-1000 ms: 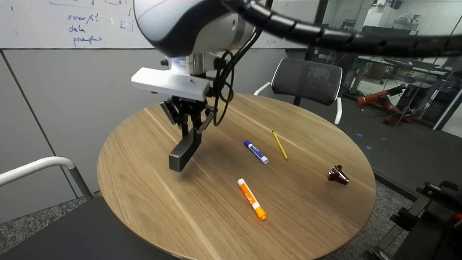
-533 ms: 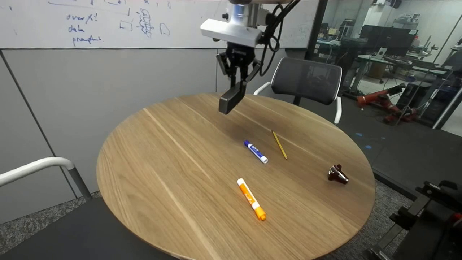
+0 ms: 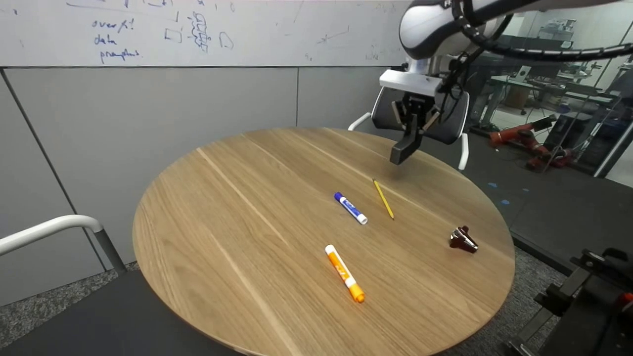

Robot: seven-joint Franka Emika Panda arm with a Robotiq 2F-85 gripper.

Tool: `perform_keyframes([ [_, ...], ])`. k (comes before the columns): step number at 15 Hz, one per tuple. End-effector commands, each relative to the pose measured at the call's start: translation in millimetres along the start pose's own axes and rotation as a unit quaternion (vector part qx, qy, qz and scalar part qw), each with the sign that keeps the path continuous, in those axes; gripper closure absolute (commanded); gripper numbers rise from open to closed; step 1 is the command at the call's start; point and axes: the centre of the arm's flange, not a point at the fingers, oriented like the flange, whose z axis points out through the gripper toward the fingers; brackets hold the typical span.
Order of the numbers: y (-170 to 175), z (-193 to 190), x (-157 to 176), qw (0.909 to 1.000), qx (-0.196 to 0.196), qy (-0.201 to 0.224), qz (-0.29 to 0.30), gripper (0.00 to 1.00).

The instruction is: Move the duster to the right

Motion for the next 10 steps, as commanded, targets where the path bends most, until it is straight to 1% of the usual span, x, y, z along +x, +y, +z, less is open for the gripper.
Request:
perform_keyframes([
  [1, -22, 60, 68, 0.9989, -0.033, -0.010, 0.033, 0.93],
  [2, -18, 77, 77, 0.9984, -0.041, -0.016, 0.035, 0.93],
  [3, -12, 88, 78, 0.9979, -0.049, -0.023, 0.036, 0.93],
  [4, -5, 97, 77, 0.9975, -0.055, -0.027, 0.036, 0.93],
  [6, 1, 103, 66, 0.9968, -0.065, -0.036, 0.028, 0.93],
  [7, 3, 98, 61, 0.9968, -0.066, -0.040, 0.022, 0.47],
  [8, 5, 91, 56, 0.9968, -0.066, -0.042, 0.016, 0.46],
  [10, 7, 71, 42, 0.9967, -0.065, -0.048, 0.001, 0.33],
])
